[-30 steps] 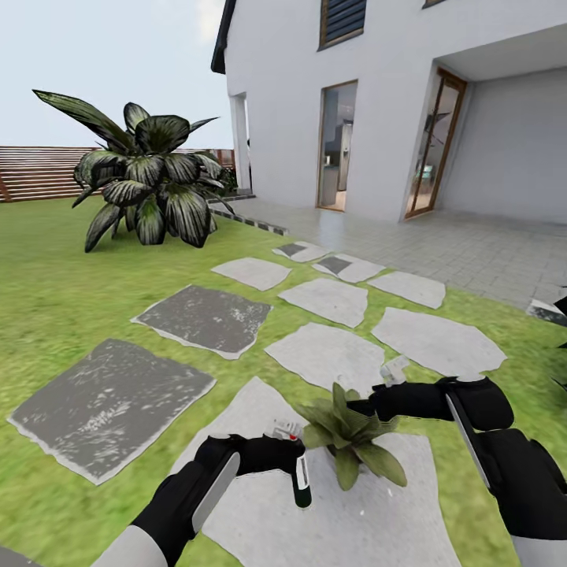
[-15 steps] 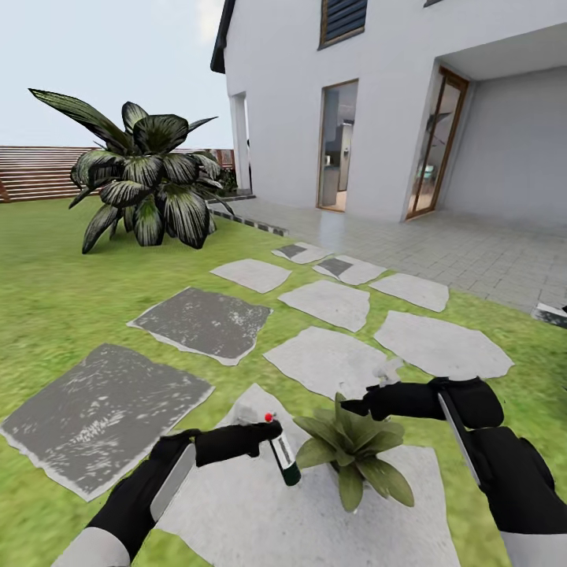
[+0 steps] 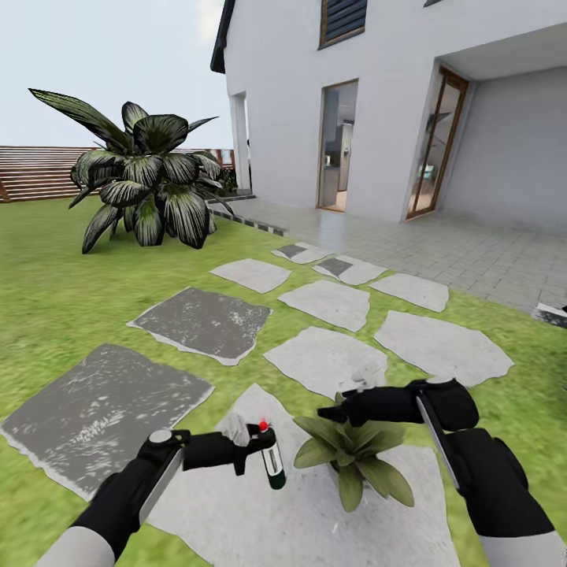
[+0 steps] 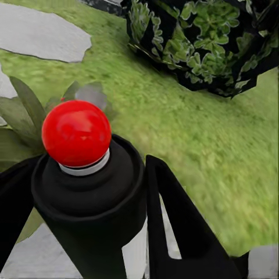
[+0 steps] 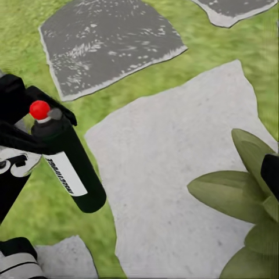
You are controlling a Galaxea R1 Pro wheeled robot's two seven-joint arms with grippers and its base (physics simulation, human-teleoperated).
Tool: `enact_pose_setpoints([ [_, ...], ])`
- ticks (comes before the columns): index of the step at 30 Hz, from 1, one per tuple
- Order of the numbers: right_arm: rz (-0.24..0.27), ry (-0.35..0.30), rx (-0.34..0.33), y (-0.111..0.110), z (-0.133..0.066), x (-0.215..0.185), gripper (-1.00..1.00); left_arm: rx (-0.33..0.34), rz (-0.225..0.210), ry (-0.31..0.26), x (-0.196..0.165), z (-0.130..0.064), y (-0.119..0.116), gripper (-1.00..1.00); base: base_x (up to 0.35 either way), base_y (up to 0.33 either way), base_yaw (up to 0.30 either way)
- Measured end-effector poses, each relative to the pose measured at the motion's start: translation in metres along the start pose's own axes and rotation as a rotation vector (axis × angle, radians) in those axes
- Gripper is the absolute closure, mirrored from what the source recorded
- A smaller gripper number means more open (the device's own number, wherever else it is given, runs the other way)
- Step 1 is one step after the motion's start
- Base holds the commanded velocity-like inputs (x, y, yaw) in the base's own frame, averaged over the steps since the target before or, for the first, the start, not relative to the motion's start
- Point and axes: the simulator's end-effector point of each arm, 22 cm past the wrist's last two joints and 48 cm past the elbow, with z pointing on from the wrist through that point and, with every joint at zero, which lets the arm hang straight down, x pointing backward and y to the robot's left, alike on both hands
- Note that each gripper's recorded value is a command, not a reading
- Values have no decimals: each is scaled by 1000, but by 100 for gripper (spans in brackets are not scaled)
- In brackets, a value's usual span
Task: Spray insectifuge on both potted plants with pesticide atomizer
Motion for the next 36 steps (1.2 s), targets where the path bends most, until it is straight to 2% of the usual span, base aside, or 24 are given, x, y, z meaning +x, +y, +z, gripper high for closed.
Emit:
enact_pose_setpoints([
  [4,-36,22,-24,13,9,5,-100,29,23,32,7,4,-8,100,0,0,0],
  [5,-81,12,-33,18,13,3,-100,62,24,35,7,6,-16,100,0,0,0],
  [9,-181,-8,-56,31,22,3,-100,137,25,21,2,18,-39,100,0,0,0],
  [13,-237,-8,-79,43,28,5,-100,149,32,20,2,20,-42,100,0,0,0],
  [16,-254,-8,-88,47,31,5,-100,154,37,15,1,21,-44,100,0,0,0],
  [17,-254,-5,-91,48,31,7,100,159,38,14,1,21,-45,100,0,0,0],
  [25,-224,31,-97,44,39,20,100,191,57,-3,-3,25,-54,100,0,0,0],
  [36,-241,52,-125,56,46,27,100,231,66,8,-3,43,-73,100,0,0,0],
])
